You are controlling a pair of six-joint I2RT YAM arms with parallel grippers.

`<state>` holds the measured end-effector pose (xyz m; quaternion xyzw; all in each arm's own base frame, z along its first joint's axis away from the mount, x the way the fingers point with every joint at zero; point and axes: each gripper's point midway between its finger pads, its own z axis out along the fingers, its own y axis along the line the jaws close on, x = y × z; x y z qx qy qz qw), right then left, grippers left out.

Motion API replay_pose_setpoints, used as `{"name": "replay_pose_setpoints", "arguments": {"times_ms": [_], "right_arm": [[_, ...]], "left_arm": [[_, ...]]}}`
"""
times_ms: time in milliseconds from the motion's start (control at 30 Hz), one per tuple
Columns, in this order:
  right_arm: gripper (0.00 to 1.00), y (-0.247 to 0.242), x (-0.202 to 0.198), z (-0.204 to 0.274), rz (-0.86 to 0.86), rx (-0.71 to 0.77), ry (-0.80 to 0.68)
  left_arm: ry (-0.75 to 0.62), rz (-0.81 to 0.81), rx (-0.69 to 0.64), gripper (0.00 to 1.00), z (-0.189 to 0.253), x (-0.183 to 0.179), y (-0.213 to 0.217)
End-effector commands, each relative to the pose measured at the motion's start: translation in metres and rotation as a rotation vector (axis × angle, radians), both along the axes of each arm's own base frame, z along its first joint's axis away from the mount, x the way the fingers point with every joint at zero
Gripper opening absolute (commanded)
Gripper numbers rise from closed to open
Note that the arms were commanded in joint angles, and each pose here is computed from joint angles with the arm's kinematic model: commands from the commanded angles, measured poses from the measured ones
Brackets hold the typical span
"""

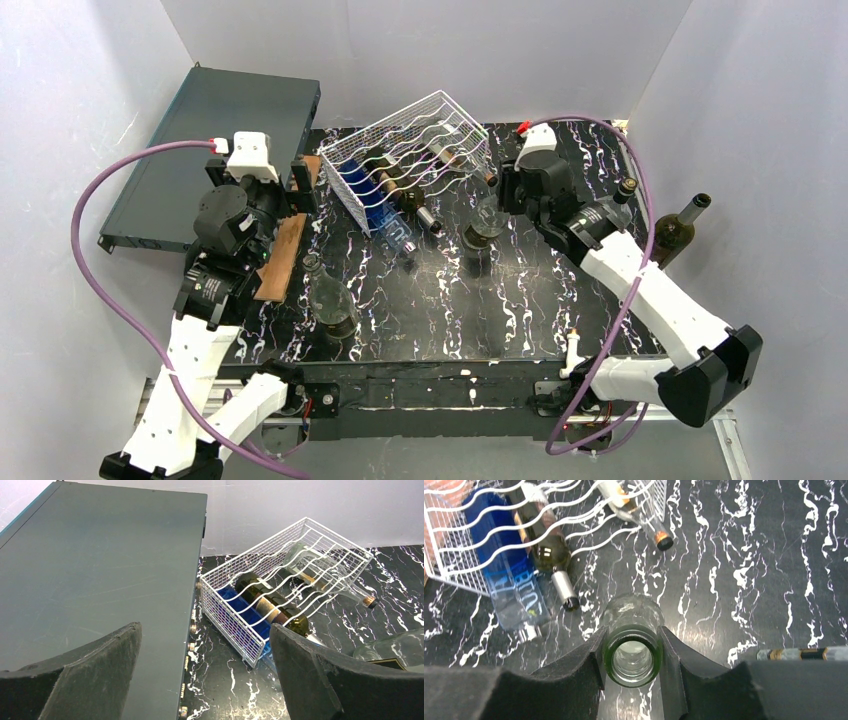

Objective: Put the wine bottle on the wine rack

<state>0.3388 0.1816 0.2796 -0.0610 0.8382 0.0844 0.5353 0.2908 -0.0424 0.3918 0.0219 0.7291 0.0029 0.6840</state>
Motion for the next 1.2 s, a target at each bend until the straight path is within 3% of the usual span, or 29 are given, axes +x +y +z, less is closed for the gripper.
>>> {"name": "replay_pose_setpoints", "arguments": {"times_ms": [0, 633, 1167], "right_arm": [[0.01, -0.008, -0.037, -0.015, 0.068, -0.027, 0.134], [0.01, -0.015, -0.113, -0.078, 0.207, -0.037, 0.439], [0.01, 0.001, -0.112, -0.153, 0.178, 0.041, 0.503]], "left_arm": [[-0.016, -0.007, -0.007, 0.99, 0.004, 0.002, -0.002], [-0.009, -0.005, -0.006, 0.99, 0.001, 0.004, -0.003], [-0.01, -0.001, -0.004, 0.99, 0.001, 0.004, -0.002]]}}
